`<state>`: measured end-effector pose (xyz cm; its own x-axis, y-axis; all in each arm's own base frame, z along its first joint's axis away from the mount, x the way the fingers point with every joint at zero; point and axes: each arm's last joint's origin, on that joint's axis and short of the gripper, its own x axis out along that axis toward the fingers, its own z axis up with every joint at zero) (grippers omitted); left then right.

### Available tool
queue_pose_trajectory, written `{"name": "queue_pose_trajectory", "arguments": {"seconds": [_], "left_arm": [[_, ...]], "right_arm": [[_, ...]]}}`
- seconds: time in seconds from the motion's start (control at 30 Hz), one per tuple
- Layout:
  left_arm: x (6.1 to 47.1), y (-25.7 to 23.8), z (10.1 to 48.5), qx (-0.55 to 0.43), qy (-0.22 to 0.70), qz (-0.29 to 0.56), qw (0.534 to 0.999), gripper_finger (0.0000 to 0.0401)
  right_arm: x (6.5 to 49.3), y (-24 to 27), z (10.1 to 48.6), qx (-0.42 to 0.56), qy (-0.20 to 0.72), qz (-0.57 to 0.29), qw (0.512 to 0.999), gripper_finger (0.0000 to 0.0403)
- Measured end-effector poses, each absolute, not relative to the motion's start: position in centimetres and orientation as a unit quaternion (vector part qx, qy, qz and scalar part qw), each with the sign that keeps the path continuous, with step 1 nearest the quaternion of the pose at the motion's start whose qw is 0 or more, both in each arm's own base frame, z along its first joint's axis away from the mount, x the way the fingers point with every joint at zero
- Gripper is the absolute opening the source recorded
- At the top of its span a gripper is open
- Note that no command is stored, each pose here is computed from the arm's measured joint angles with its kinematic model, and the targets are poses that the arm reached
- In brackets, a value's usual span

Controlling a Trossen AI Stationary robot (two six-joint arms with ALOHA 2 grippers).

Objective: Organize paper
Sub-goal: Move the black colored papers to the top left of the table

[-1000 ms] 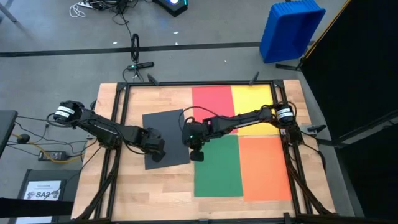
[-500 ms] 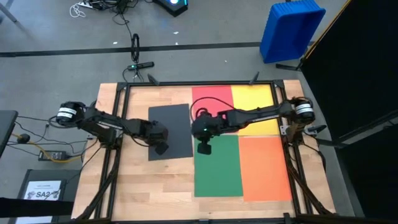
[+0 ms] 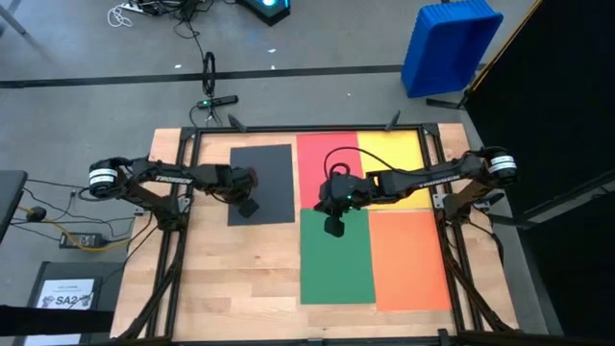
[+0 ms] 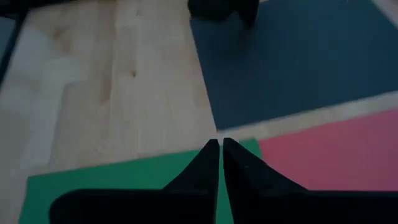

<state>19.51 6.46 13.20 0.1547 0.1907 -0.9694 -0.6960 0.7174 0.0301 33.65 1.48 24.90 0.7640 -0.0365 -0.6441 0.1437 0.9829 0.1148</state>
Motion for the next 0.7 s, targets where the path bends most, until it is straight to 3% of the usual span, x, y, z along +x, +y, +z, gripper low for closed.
{"name": "queue_pose_trajectory", "arguments": {"seconds": [0.7], "left_arm": [[18.4,11.0,13.3,-0.189,0.553,0.304,0.753,0.0]], "right_arm": [[33.4,1.8,23.5,0.092,0.336,-0.049,0.936,0.0]]}}
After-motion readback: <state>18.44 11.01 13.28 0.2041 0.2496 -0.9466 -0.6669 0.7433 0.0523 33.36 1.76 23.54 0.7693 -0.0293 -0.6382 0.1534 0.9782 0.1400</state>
